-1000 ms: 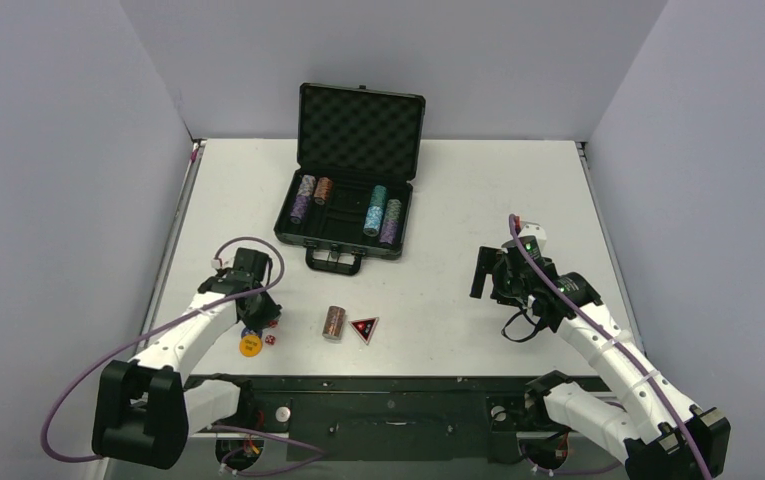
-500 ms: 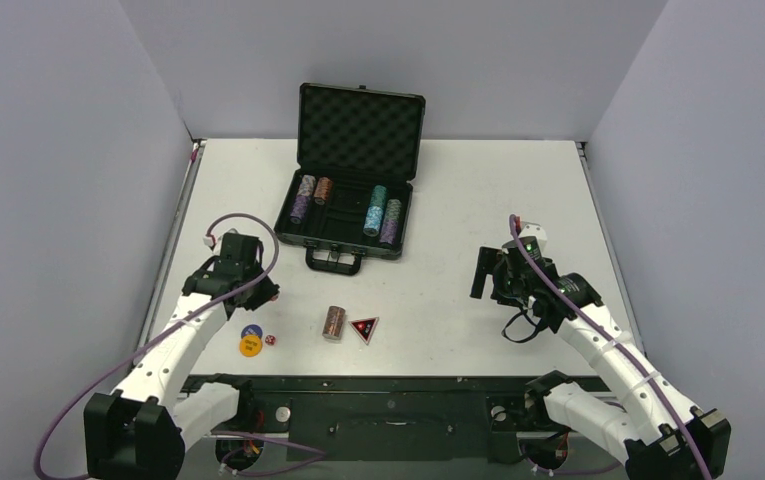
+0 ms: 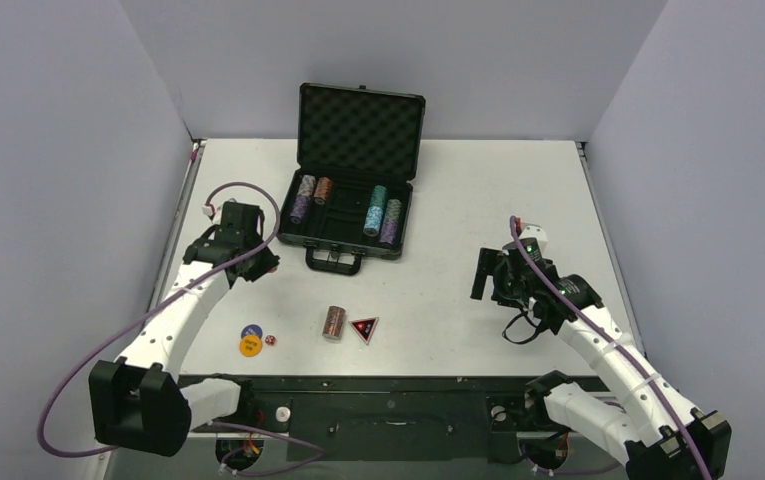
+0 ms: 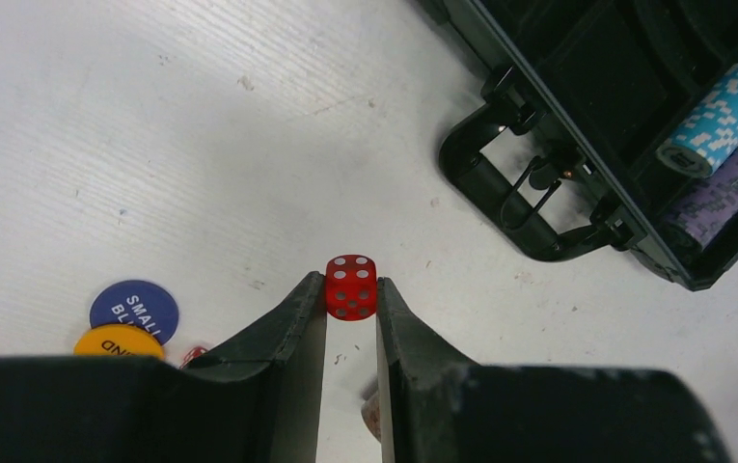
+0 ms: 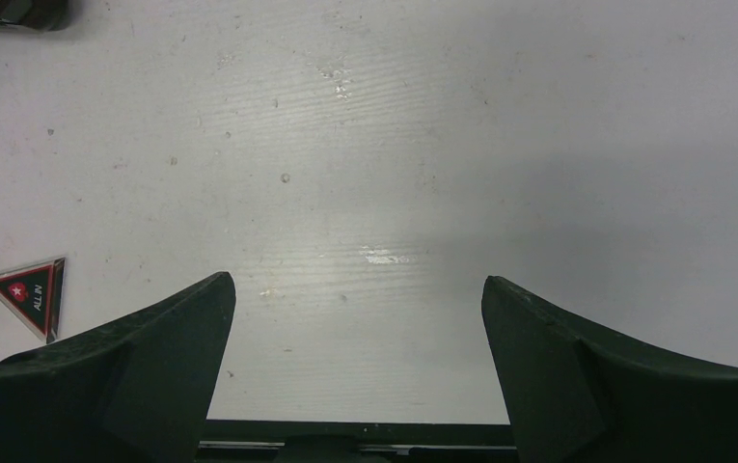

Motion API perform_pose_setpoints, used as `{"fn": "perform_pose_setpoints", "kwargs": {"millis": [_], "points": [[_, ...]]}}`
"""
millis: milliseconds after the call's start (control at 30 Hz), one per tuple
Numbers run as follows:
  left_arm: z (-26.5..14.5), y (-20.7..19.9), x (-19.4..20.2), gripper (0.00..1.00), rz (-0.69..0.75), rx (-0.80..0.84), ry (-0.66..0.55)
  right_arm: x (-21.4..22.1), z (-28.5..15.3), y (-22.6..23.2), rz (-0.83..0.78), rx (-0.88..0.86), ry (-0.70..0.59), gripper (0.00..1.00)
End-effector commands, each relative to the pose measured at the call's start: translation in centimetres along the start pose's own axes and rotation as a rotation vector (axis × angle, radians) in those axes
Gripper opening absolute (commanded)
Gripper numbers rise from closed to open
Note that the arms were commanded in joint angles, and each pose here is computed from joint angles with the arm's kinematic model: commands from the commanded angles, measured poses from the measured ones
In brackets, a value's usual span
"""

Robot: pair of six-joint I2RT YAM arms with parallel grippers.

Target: Pack up texas hold em set

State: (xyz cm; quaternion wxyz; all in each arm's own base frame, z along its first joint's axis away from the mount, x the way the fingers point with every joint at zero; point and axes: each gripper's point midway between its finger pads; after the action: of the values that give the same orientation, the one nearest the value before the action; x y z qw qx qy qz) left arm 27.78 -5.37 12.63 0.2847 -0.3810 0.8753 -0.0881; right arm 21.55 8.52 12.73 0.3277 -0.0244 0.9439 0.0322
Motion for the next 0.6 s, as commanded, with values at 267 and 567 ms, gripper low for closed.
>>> {"fn": "perform_pose_setpoints", "kwargs": {"millis": [267,567], "points": [[1.5,-5.5,-5.3,0.00,-0.028,0.053,-0.088,-0.3,-0.2,-0.2,0.009,0.015,-0.031,0.95],[5.5,-8.4,-6.9,0.00,-0.058,0.059,-0.091,-0.4,-0.3,-0.5,0.003,0.026,-0.035,0.95]]}}
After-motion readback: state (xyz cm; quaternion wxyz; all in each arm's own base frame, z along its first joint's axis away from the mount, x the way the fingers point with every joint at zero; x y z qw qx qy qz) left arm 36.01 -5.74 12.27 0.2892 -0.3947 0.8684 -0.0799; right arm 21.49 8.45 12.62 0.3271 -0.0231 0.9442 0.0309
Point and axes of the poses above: each gripper's point midway between its finger pads, its own z axis out along the fingers, its own y axis along the line the jaws close on, x = y × z, and after that the axes turned 11 degrees about -z, right-handed
